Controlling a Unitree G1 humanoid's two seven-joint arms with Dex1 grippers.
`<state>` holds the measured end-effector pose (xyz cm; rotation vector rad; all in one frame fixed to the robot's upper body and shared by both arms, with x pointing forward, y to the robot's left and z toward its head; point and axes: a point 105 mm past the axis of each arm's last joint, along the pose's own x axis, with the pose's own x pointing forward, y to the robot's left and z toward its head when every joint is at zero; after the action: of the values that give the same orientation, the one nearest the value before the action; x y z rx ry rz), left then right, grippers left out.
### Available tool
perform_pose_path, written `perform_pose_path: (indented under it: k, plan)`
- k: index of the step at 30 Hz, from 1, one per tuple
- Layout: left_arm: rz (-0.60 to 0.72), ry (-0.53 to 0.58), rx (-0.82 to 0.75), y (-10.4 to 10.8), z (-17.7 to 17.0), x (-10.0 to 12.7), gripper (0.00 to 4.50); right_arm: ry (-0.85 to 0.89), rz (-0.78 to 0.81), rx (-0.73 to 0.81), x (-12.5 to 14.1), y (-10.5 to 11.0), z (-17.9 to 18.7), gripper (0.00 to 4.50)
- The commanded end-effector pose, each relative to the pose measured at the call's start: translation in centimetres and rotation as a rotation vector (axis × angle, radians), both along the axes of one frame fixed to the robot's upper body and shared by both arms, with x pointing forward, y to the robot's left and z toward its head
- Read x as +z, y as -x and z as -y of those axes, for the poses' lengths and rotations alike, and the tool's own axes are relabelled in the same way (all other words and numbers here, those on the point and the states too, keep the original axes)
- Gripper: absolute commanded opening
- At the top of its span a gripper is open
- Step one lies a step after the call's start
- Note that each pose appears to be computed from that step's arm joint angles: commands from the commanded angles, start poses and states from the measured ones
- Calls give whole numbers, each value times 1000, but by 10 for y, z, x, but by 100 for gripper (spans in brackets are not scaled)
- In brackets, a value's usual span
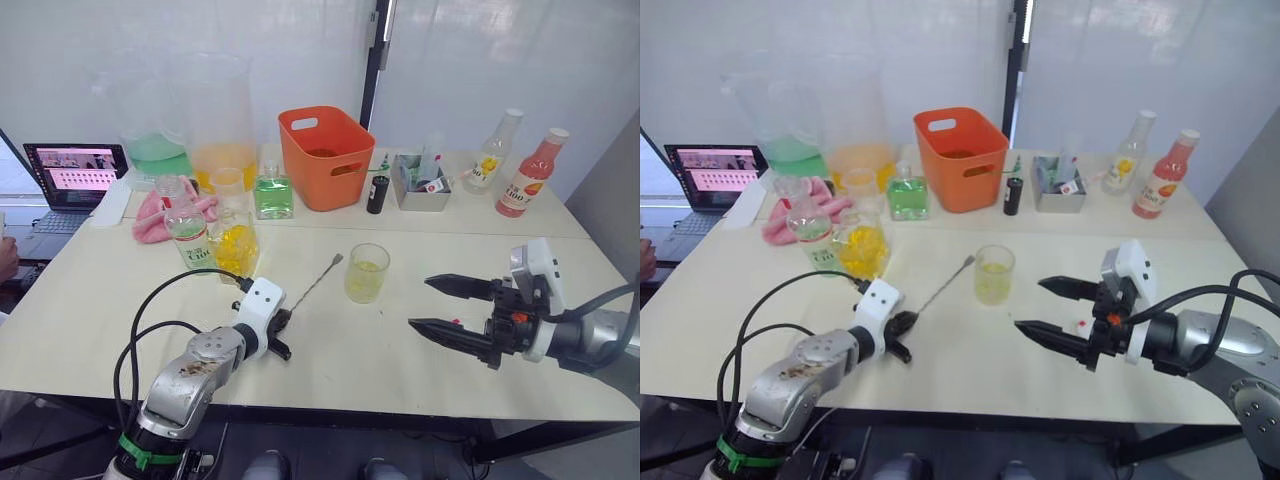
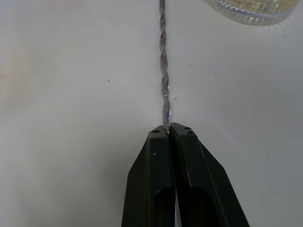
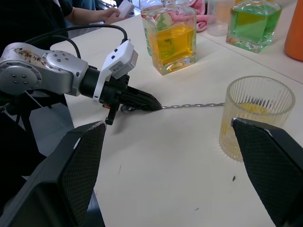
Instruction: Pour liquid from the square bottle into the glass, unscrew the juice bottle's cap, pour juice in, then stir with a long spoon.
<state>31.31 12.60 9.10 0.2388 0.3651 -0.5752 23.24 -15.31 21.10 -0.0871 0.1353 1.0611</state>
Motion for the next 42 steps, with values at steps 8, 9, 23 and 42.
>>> perform_pose_path:
  k: [8,9,23,42]
  plan:
    - [148,13,-244,15,-65,59,1,-13,52,-7,4,0,-5,450]
    - [126,-2,-282,20,-73,58,1,-13,53,-7,4,-1,-5,450]
    - [-4,-225,-582,29,-95,-1,1,-24,57,-3,6,-6,-9,450]
    - [-173,-310,-624,25,-83,22,249,-45,71,-25,7,-6,-14,450]
